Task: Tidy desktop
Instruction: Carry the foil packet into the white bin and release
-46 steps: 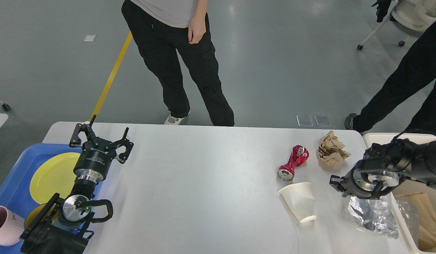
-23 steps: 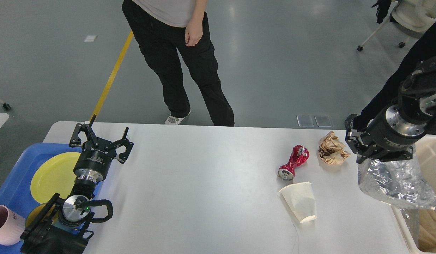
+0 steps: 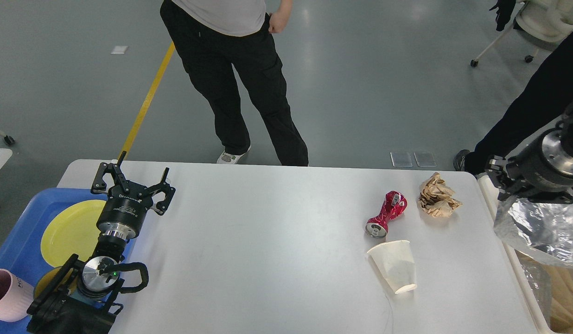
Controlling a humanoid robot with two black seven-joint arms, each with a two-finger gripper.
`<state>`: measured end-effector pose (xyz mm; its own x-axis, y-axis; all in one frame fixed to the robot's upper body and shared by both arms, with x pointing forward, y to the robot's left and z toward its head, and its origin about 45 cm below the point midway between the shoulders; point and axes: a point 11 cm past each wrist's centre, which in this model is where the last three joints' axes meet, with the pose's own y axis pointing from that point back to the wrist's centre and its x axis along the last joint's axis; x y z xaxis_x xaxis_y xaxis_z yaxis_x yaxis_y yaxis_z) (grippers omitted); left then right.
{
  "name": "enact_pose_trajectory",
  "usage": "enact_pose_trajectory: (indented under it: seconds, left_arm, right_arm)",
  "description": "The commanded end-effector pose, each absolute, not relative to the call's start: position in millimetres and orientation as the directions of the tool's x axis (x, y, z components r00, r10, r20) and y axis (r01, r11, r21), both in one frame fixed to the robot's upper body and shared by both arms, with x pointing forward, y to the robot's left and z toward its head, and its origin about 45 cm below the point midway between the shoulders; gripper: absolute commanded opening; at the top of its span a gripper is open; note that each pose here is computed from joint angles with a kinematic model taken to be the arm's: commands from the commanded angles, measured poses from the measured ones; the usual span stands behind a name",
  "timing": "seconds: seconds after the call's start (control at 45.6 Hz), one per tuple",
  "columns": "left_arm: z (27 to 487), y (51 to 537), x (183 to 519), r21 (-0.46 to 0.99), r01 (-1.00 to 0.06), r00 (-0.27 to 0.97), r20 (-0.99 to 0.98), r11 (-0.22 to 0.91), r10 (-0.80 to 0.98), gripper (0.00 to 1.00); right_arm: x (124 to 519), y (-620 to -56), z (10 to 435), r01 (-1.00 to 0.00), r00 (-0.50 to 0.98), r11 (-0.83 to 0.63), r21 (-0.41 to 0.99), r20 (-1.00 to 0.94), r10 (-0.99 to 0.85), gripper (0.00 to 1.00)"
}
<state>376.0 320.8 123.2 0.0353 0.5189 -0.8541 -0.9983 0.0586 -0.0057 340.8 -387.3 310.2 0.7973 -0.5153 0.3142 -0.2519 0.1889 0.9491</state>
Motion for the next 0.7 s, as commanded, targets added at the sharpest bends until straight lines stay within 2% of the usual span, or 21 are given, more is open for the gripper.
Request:
enact_pose_trajectory:
  seconds: [0.0,0.131,0.219,0.416,0.548,0.679]
  left_arm:
    - [123.0,320.6,376.0,-0.004,-0.998,0.035,-0.854,0.06,0.519,0.97]
    - [123.7,320.5,376.1,-0.008,-0.998,0.038,-0.854,0.06,0.519,0.97]
    - [123.2,320.7,376.0,-0.006,-0.998,0.036,-0.854,0.059,0.519,0.97]
    - [123.2,320.7,376.0,-0.006,-0.998,0.036,-0.854,0.059,0.519,0.97]
    - [123.2,320.7,376.0,-0.006,-0.998,0.036,-0.854,0.059,0.519,0.97]
    - [123.2,320.7,376.0,-0.006,-0.998,0.036,-0.854,0.059,0.519,0.97]
  right_arm:
    - [351.0,-447.6,283.4,-0.27,0.729,0.28,0.921,0.386,-0.565,0.0]
    - [349.4,-501.4,240.5,-0.253,0.695,0.369,0.894,0.433,-0.574,0.0]
    - [347.9,-527.2,206.9,-0.271,0.67,0.421,0.866,0.484,-0.563,0.0]
    - [316.4,-578.0,129.7,-0.338,0.585,0.556,0.76,0.632,-0.509,0.0]
    - [289.7,-563.7,69.3,-0.352,0.593,0.548,0.759,0.634,-0.497,0.0]
    - [276.8,-551.7,43.2,-0.4,0.566,0.568,0.719,0.682,-0.464,0.0]
